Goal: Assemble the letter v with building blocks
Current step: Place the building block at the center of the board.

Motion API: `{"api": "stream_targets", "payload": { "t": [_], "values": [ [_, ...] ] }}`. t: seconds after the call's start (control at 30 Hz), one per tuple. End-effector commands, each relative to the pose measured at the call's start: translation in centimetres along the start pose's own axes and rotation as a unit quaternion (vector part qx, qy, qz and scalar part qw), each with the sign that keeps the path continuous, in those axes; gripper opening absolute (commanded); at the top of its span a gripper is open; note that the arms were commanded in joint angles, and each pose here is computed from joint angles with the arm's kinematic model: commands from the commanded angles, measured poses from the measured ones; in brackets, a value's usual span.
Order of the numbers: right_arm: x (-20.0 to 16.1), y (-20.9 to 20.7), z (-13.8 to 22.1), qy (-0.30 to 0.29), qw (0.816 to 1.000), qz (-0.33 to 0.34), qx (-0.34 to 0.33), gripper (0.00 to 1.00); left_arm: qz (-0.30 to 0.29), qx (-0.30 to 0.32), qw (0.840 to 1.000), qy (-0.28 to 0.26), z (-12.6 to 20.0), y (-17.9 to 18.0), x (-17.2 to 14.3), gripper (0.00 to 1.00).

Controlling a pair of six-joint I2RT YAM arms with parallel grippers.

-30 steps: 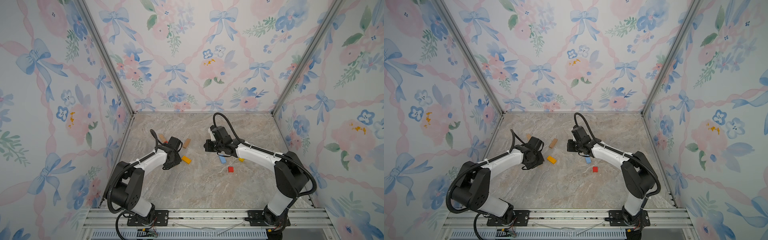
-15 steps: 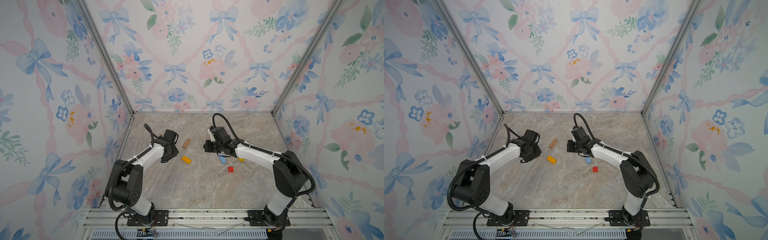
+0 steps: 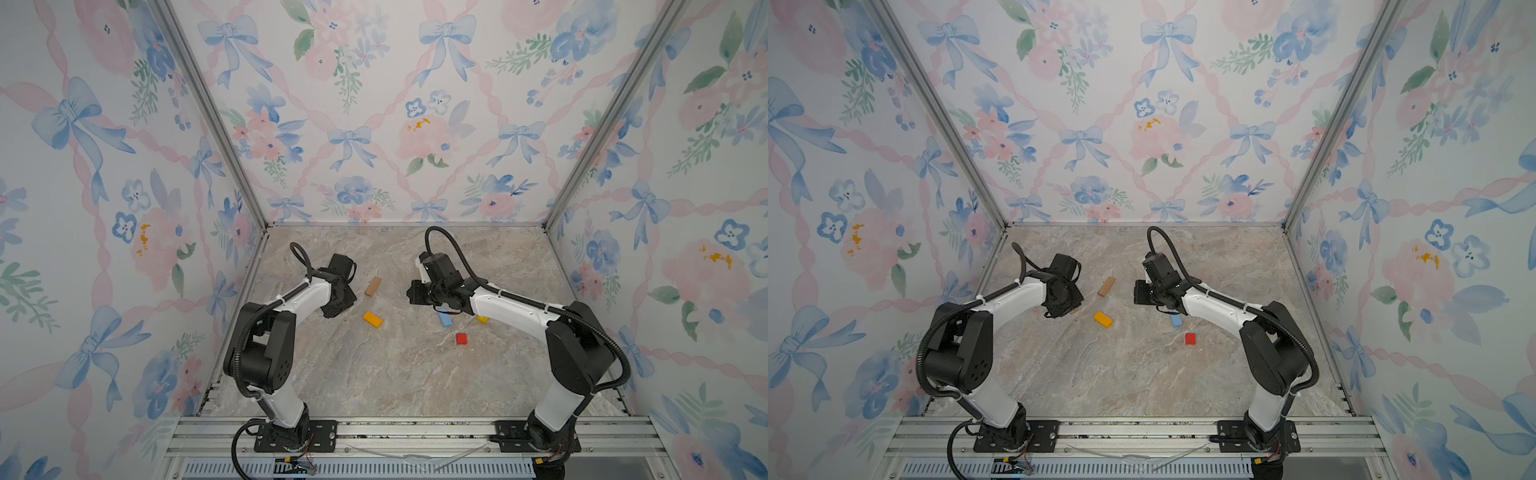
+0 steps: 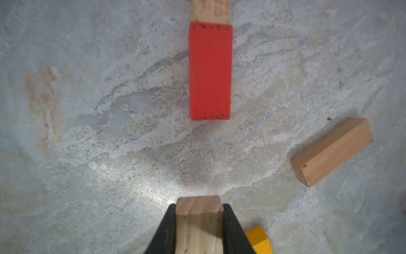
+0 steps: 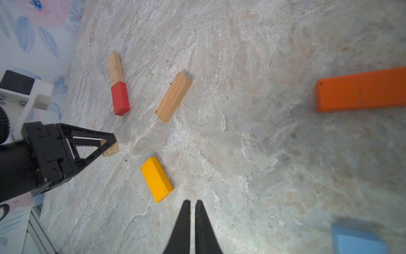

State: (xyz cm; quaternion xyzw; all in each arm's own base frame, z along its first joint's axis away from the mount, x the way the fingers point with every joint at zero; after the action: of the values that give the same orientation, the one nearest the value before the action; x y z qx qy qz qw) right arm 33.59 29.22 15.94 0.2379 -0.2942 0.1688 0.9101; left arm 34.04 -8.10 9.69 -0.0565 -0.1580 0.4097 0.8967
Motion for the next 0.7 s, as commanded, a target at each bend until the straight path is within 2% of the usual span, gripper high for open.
{"api": "stream_targets", "payload": {
  "t": [0.0, 0.67],
  "values": [
    [0.4, -0.4, -0.1, 0.006, 1.0, -0.007, -0.005, 0.1, 0.006, 0.016, 1.0, -0.007, -0.4, 0.0, 0.6, 0.18],
    [0.2, -1.2, -0.3, 0.009, 1.0, -0.016, -0.009, 0.1, 0.017, 0.044, 0.999, -0.016, -2.7, -0.6, 1.6, 0.23]
  ]
}}
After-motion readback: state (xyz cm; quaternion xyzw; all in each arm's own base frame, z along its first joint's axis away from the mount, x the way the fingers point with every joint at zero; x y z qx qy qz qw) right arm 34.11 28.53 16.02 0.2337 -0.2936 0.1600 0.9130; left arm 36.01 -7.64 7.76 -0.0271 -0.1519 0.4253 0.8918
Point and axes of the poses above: each gripper's point midway between its finger pads, its own z axis back along the fingers, its own y axis along the line the jaws close on, x = y × z, the point moved 5 cm from there along z, back along the fingers, and after that the axes turned 14 degrees about z, right-handed, at the moved point
